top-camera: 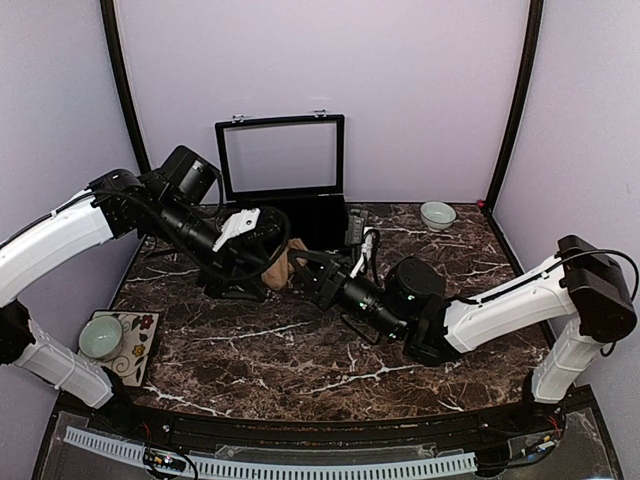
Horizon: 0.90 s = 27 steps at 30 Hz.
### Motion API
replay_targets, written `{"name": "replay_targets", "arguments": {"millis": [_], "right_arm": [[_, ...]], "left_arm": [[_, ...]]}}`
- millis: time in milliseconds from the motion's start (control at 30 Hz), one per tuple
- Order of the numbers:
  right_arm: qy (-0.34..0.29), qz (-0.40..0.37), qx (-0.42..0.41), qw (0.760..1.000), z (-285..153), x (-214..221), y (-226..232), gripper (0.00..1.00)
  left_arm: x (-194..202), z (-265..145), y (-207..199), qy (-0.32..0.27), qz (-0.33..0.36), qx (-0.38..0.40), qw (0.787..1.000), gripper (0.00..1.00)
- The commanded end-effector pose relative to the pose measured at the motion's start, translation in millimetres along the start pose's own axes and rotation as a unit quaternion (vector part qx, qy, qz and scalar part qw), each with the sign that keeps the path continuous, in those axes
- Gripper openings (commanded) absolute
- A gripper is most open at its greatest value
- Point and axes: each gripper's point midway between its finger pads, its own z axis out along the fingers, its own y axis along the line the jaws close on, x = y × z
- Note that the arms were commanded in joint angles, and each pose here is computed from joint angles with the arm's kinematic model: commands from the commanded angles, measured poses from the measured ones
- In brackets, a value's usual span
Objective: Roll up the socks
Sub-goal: Roll the sock.
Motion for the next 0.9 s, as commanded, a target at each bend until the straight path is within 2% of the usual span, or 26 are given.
{"name": "replay_targets", "arguments": {"millis": [0,100,300,333,367,400,433,867], "right_arm": [[-0.025,-0.003,-0.087,0.996,-1.0,-15.9,31.4,0.0],[-0.017,0.005,-0.098,0.995,2.5,-12.7,36.7,0.0],[-0.015,0.013,-0.092,0.996,8.1,-11.3,36.8,0.0],[-0.013,0.015,-0.093,0.995,10.0,-10.9,37.8,0.0],[-0.011,0.015,-0.095,0.995,11.6,-10.5,38.9,0.0],[-0.009,0.016,-0.096,0.995,13.4,-9.4,39.6,0.0],[-0.007,0.018,-0.099,0.995,14.4,-8.2,40.9,0.0],[0.033,0.006,-0.129,0.991,25.8,7.2,54.0,0.0]], "left_arm": [[-0.8,-4.0,2.6,0.0,-0.003,-0.011,1.0,0.61],[-1.3,-4.6,20.4,0.007,-0.008,-0.054,0.998,0.51],[0.8,-10.8,51.8,0.029,-0.01,-0.136,0.99,0.49],[1.4,-11.1,54.5,0.03,-0.012,-0.143,0.989,0.52],[1.0,-11.1,56.2,0.03,-0.012,-0.147,0.989,0.62],[1.7,-11.0,58.6,0.031,-0.015,-0.152,0.988,0.92],[1.4,-11.5,60.1,0.03,-0.017,-0.156,0.987,0.98],[-1.3,-11.6,59.9,0.024,-0.019,-0.155,0.987,0.99]]}}
